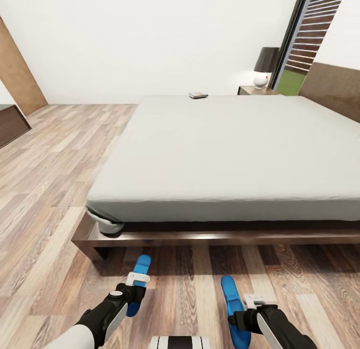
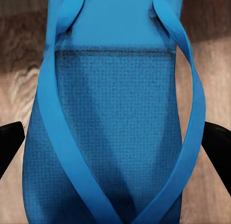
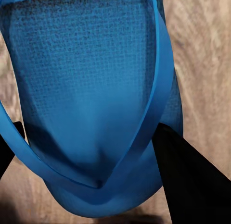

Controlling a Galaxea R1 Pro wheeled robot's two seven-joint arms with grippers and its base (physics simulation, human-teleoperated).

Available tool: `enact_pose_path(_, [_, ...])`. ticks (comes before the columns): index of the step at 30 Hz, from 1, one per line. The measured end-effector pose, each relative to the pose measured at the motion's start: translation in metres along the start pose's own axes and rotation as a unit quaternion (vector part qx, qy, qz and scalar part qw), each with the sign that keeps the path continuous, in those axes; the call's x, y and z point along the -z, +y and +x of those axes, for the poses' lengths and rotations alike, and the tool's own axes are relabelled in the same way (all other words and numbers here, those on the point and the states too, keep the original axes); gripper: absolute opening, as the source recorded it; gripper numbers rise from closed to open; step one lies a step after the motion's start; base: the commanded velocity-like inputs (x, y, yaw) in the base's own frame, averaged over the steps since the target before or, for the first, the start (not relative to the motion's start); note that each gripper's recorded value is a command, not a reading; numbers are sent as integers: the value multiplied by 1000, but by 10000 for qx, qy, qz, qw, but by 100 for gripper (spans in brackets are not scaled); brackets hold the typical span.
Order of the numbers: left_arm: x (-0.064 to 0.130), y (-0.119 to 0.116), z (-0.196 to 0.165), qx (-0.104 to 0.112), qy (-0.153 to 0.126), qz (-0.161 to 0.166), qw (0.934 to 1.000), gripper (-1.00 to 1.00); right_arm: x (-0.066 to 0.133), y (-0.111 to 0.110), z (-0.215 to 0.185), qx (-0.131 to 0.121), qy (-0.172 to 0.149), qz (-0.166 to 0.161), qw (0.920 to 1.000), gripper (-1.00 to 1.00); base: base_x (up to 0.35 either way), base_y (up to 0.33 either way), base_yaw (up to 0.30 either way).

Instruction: In the bedroom, move the book from the bed onto either nightstand, and place the two sandals side by side next to the bed.

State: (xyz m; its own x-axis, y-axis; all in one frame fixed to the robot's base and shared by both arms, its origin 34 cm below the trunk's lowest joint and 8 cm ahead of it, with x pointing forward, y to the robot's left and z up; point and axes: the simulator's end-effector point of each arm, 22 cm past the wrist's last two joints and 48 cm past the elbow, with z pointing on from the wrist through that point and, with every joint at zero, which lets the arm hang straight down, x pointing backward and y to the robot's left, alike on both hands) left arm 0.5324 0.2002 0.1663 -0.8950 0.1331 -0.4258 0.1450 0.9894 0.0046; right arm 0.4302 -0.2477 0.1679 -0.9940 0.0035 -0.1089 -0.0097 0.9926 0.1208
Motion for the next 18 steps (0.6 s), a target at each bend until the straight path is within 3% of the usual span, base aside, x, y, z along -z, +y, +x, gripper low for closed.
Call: enact_pose_path(18, [0, -2, 0, 12, 6, -4, 10000, -100, 0, 1, 0, 7, -3, -8, 10000, -100, 48, 82, -1])
